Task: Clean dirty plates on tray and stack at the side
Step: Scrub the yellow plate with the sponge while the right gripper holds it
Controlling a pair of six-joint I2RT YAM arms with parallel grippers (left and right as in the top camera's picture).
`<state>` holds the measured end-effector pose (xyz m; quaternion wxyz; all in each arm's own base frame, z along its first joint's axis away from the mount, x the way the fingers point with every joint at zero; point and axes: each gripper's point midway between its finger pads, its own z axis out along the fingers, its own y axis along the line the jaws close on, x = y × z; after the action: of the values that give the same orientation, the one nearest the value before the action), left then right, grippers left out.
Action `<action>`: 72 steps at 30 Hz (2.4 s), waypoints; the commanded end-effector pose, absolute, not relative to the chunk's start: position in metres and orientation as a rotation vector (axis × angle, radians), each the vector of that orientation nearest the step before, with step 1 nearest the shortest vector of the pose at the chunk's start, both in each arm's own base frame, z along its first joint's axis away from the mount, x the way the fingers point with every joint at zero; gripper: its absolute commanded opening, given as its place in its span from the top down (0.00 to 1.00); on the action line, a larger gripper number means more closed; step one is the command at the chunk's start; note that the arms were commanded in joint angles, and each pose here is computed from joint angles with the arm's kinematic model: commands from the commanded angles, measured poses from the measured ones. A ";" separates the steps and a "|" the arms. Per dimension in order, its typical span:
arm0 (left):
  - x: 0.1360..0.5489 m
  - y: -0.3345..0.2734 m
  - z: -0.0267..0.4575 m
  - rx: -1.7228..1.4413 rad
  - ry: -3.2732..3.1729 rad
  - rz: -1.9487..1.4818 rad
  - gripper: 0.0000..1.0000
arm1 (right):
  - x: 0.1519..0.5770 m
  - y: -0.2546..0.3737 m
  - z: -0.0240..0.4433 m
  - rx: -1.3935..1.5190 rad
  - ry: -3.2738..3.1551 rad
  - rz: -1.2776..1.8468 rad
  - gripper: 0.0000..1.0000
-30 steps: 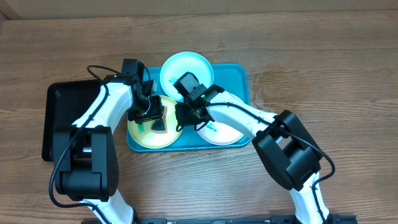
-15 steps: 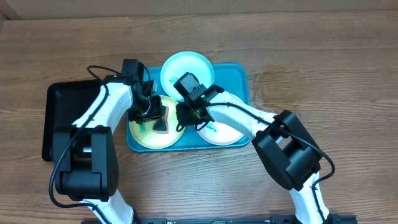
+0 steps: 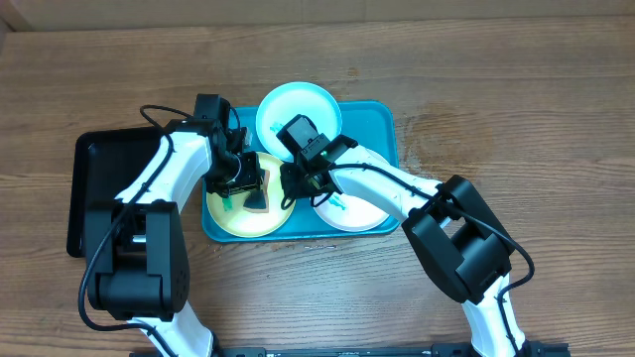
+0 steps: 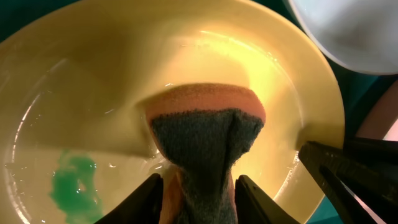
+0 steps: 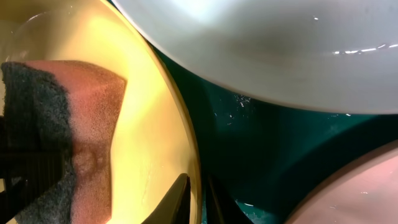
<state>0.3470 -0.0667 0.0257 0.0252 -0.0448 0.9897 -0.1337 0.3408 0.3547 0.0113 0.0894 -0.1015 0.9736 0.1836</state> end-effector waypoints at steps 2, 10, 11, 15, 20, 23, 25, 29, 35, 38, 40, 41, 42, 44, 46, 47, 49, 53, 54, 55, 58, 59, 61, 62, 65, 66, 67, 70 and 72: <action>0.340 -0.071 0.017 -0.151 3.090 -0.445 0.62 | 0.342 0.353 0.009 -0.294 2.892 0.528 0.88; 0.339 -0.078 0.019 -0.147 3.085 -0.507 0.62 | 0.342 0.353 0.009 -0.291 2.892 0.528 0.88; 0.339 -0.078 0.019 -0.147 3.086 -0.509 0.61 | 0.343 0.352 0.009 -0.290 2.892 0.529 0.88; 0.339 -0.075 0.019 -0.148 3.090 -0.483 0.62 | 0.342 0.353 0.009 -0.291 2.895 0.537 0.88; 0.337 -0.071 0.017 -0.151 3.101 -0.443 0.63 | 0.342 0.353 0.009 -0.291 2.895 0.537 0.88; 0.334 -0.071 0.017 -0.154 3.113 -0.443 0.62 | 0.342 0.353 0.009 -0.291 2.895 0.537 0.88; 0.333 -0.071 0.017 -0.156 3.117 -0.443 0.62 | 0.342 0.353 0.009 -0.291 2.894 0.537 0.88; 0.333 -0.070 0.016 -0.155 3.115 -0.440 0.62 | 0.342 0.353 0.009 -0.291 2.894 0.537 0.88; 0.333 -0.070 0.014 -0.148 3.114 -0.433 0.61 | 0.342 0.353 0.009 -0.291 2.895 0.537 0.88; 0.337 -0.067 0.012 -0.139 3.099 -0.403 0.60 | 0.342 0.353 0.009 -0.291 2.894 0.537 0.88; 0.338 -0.069 0.013 -0.147 3.091 -0.421 0.61 | 0.342 0.353 0.009 -0.291 2.894 0.537 0.88; 0.339 -0.069 0.013 -0.158 3.088 -0.428 0.61 | 0.342 0.353 0.009 -0.291 2.895 0.537 0.88; 0.340 -0.069 0.013 -0.159 3.082 -0.427 0.62 | 0.342 0.353 0.009 -0.291 2.895 0.537 0.88; 0.343 -0.068 0.013 -0.156 3.073 -0.416 0.62 | 0.342 0.353 0.009 -0.291 2.894 0.537 0.88; 0.344 -0.068 0.013 -0.155 3.068 -0.416 0.63 | 0.342 0.353 0.009 -0.291 2.894 0.537 0.88; 0.344 -0.068 0.013 -0.156 3.069 -0.416 0.64 | 0.342 0.353 0.009 -0.291 2.894 0.537 0.88; 0.343 -0.068 0.013 -0.156 3.073 -0.417 0.66 | 0.342 0.353 0.009 -0.291 2.894 0.537 0.88; 0.338 -0.068 0.012 -0.162 3.092 -0.416 0.70 | 0.342 0.353 0.009 -0.291 2.894 0.537 0.88; 0.336 -0.068 0.011 -0.164 3.099 -0.415 0.71 | 0.342 0.353 0.009 -0.291 2.893 0.537 0.88; 0.334 -0.068 0.010 -0.164 3.104 -0.415 0.70 | 0.342 0.353 0.009 -0.291 2.894 0.537 0.88; 0.330 -0.069 0.004 -0.159 3.108 -0.414 0.66 | 0.342 0.353 0.009 -0.291 2.894 0.537 0.88; 0.330 -0.069 0.002 -0.159 3.105 -0.415 0.66 | 0.342 0.353 0.009 -0.291 2.894 0.537 0.88; 0.330 -0.069 0.001 -0.159 3.102 -0.415 0.67 | 0.342 0.353 0.009 -0.291 2.895 0.537 0.88; 0.330 -0.069 0.001 -0.158 3.100 -0.415 0.67 | 0.342 0.353 0.009 -0.291 2.895 0.537 0.88; 0.331 -0.066 0.001 -0.160 3.098 -0.398 0.74 | 0.342 0.353 0.009 -0.291 2.894 0.537 0.88; 0.332 -0.064 0.000 -0.161 3.099 -0.377 0.80 | 0.342 0.353 0.009 -0.291 2.895 0.537 0.88; 0.332 -0.062 0.000 -0.161 3.100 -0.354 0.86 | 0.342 0.353 0.009 -0.291 2.895 0.537 0.88; 0.332 -0.048 -0.003 -0.166 3.106 -0.232 0.96 | 0.342 0.353 0.009 -0.291 2.895 0.537 0.88; 0.330 -0.034 -0.004 -0.168 3.112 -0.097 0.96 | 0.342 0.353 0.009 -0.292 2.895 0.537 0.88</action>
<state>0.3380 -0.0604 0.0083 0.0223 -0.0531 0.9918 -0.1144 0.3411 0.3545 0.0113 0.0898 -0.1013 0.9737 0.1835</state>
